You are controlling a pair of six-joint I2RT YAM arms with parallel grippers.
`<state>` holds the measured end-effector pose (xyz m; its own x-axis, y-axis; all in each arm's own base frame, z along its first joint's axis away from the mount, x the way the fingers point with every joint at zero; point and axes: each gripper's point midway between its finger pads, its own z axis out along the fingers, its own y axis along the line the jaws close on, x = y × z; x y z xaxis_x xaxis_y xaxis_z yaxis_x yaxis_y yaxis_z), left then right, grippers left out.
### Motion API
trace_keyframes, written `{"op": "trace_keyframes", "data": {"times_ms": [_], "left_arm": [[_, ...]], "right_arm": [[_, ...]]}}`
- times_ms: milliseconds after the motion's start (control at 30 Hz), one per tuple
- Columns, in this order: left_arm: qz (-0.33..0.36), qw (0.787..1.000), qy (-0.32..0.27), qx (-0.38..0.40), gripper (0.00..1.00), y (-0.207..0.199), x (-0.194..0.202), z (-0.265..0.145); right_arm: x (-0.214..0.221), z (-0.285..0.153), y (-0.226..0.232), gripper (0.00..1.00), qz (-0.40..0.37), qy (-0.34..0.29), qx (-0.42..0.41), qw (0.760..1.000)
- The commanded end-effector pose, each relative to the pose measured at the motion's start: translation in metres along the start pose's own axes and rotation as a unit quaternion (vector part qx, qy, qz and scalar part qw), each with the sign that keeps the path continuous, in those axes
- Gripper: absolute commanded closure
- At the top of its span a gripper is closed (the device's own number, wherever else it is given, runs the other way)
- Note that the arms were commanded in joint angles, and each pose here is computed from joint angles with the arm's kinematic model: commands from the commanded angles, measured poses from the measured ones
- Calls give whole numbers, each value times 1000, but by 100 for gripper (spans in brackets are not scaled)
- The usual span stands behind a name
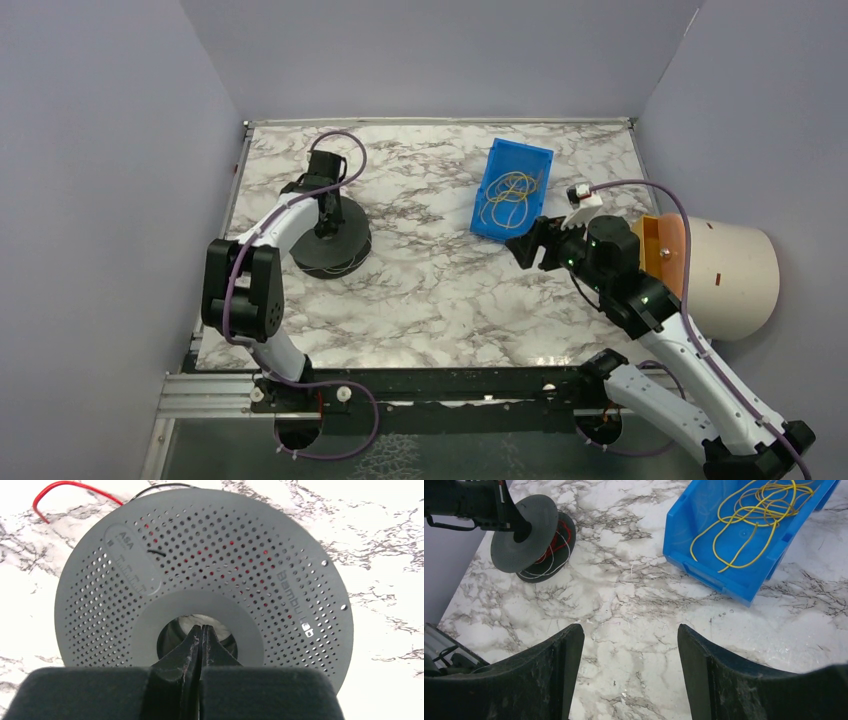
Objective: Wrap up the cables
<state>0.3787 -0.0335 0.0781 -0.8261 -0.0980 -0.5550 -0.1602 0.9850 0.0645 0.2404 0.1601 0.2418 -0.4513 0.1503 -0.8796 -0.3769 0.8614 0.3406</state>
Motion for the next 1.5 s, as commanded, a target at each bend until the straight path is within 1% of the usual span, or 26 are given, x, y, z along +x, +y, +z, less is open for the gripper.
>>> {"op": "trace_keyframes", "data": {"times_ms": [0,67,133,300,500,700,867,967,1067,1167,1300,1467], "left_arm": [[5,999,6,35,100,-13,-8,4],[6,999,8,49,100,-19,-9,4],[8,998,24,58,100,-24,-2,12],[11,993,42,110,100,-45,3,14],[32,987,45,149,100,-68,3,10],[69,984,34,161,100,-94,1,3],[109,977,27,180,100,-127,4,-3],[133,971,27,196,100,-154,12,-7],[149,966,28,207,100,-176,19,-9],[159,963,18,218,100,-196,16,-15],[169,960,15,221,100,-206,20,-20],[171,961,14,219,100,-208,24,-23]], "right_arm": [[-5,-2,2,26,5,-16,-5,1000],[-5,-3,3,26,6,-17,-5,1000],[-6,-3,3,26,7,-18,-5,1000],[-5,-3,4,26,7,-18,-9,1000],[-4,-3,4,26,7,-14,-10,1000],[-5,-3,4,26,7,-16,-8,1000],[-5,-3,3,26,10,-17,-7,1000],[-5,-4,2,26,11,-19,-4,1000],[-6,-5,2,26,12,-21,-3,1000],[-7,-7,1,26,12,-21,-1,1000],[-8,-9,1,26,11,-22,0,1000],[-8,-9,1,26,12,-22,1,1000]]}}
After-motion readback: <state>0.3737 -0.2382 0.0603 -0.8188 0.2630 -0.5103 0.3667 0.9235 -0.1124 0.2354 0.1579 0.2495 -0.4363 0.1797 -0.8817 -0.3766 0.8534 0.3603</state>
